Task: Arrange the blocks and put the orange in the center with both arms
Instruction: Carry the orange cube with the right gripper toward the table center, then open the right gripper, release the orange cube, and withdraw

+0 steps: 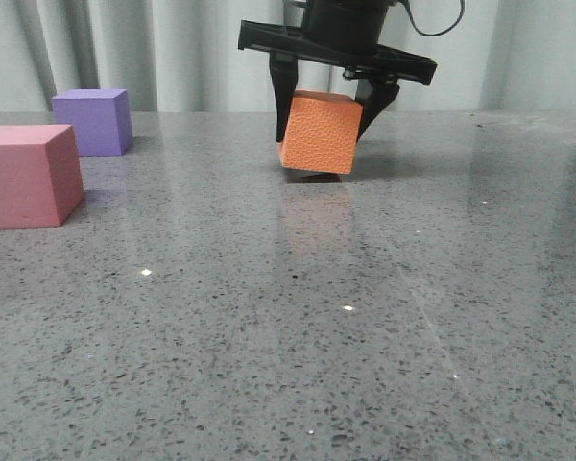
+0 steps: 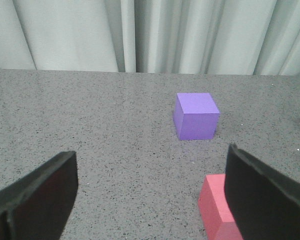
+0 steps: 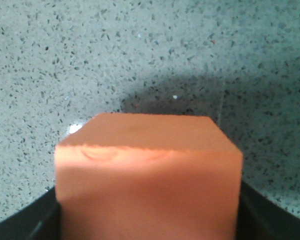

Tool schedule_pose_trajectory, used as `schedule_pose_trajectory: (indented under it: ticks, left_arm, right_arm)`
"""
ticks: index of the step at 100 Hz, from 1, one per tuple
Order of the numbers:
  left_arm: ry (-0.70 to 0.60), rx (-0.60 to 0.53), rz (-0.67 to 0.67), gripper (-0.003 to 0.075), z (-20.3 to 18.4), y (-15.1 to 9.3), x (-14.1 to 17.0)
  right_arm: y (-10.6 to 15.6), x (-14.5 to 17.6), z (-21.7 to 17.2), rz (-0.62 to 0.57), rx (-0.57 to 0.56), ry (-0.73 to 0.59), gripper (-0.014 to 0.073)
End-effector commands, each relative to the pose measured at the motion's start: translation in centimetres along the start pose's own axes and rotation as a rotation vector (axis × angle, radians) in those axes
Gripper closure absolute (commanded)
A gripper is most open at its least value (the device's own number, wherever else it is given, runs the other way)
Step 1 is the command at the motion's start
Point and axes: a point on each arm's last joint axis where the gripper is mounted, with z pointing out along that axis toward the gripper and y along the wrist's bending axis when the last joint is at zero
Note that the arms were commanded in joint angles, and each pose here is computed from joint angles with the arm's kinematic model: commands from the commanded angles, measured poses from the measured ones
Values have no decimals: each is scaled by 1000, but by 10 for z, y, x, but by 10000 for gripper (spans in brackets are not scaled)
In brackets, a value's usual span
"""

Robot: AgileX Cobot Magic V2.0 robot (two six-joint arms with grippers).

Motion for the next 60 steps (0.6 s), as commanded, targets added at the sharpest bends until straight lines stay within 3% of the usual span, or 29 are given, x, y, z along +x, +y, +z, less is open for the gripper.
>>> schedule_pose_trajectory:
  ticks: [1,27,60]
  left_arm:
    - [-103,2,-16,155,-3,-1,-17]
    - [-103,2,-16,155,-3,-1,-17]
    - [-103,2,-16,155,-3,-1,-17]
  right_arm:
    - [5,0,-39,-5,-41,-60,403]
    - [5,0,-39,-6,-42,-62,11]
    - [4,2,-41,-7,-34,-44,-16]
